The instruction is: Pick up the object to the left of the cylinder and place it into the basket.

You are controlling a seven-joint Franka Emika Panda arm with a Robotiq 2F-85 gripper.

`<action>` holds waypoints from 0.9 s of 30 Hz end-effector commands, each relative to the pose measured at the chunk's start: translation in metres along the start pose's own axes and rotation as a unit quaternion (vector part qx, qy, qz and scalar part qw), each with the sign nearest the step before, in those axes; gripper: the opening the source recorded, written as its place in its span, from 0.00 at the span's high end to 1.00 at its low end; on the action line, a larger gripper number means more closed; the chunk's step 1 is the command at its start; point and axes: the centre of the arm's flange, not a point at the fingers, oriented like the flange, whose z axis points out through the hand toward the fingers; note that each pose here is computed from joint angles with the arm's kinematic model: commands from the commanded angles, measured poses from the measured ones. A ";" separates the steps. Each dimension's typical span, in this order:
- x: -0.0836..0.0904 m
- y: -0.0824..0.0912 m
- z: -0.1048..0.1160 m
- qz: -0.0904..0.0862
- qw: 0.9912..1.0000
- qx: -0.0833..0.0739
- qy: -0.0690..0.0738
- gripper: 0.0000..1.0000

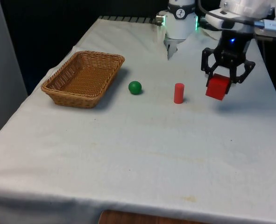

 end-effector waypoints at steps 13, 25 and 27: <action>0.014 0.035 -0.006 0.011 1.000 -0.012 0.009 0.98; 0.016 0.061 -0.044 0.019 1.000 -0.013 0.007 0.98; 0.016 0.066 -0.049 0.020 1.000 -0.013 0.007 0.98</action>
